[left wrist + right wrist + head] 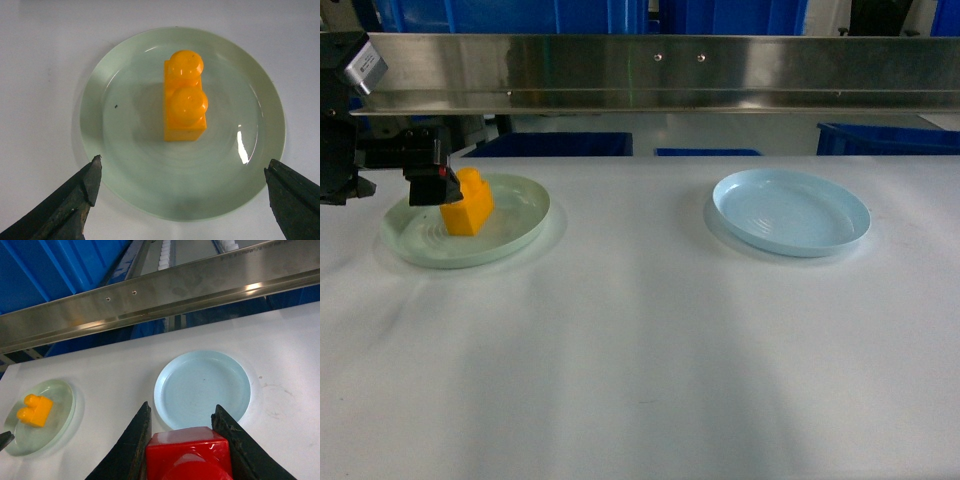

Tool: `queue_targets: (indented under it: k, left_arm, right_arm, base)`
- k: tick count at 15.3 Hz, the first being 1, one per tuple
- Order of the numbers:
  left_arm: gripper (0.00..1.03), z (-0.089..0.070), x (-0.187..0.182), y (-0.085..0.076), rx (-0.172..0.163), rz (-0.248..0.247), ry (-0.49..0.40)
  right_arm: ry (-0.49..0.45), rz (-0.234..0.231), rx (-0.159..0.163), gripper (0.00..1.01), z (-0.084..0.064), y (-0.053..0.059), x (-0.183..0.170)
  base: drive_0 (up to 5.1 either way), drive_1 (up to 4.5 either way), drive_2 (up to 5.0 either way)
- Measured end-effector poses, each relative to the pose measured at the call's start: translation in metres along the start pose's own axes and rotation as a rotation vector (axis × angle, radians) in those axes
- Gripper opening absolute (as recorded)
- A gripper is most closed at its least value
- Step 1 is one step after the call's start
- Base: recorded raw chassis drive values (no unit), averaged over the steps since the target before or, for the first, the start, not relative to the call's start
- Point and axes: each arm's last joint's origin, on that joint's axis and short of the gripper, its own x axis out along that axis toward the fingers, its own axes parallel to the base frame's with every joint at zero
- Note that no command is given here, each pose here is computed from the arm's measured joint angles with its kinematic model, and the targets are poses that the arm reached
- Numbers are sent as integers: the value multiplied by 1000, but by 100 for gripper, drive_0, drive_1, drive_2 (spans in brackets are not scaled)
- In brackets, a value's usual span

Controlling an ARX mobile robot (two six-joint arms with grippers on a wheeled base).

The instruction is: Sort and place red and yellow blocks in left bins

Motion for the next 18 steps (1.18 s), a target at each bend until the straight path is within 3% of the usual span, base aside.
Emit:
queue_targets:
  k: [3,5,7,9,11,14,16,18]
  left_arm:
    - [98,9,-1,-4,5,-12,-4]
    - [98,42,1,-18,28,-28,-72]
    - [98,64,19,-28,54,-37,-33]
    - [98,62,54,-28,60,-31,96]
    - [98,52,78,-14,43,2,190]
    - [98,57,82,8,36,54,179]
    - [98,64,81,9,36,53,164]
    - [98,57,87,4,41,42,190]
  right_arm:
    - [0,0,0,29,0,0,0]
    - [0,0,0,29,0,0,0]
    - [0,0,0,29,0,0,0]
    - [0,0,0,29,0,0,0]
    - [0,0,0,29,0,0,0]
    - [0,0,0,29,0,0,0]
    - [0,0,0,29,0,0,0]
    - [0,0,0,29,0,0,0]
  base:
    - [0,0,0]
    - [0,0,0]
    - [0,0,0]
    - [0,0,0]
    - [0,0,0]
    - [0,0,0]
    - [0,0,0]
    - [0,0,0]
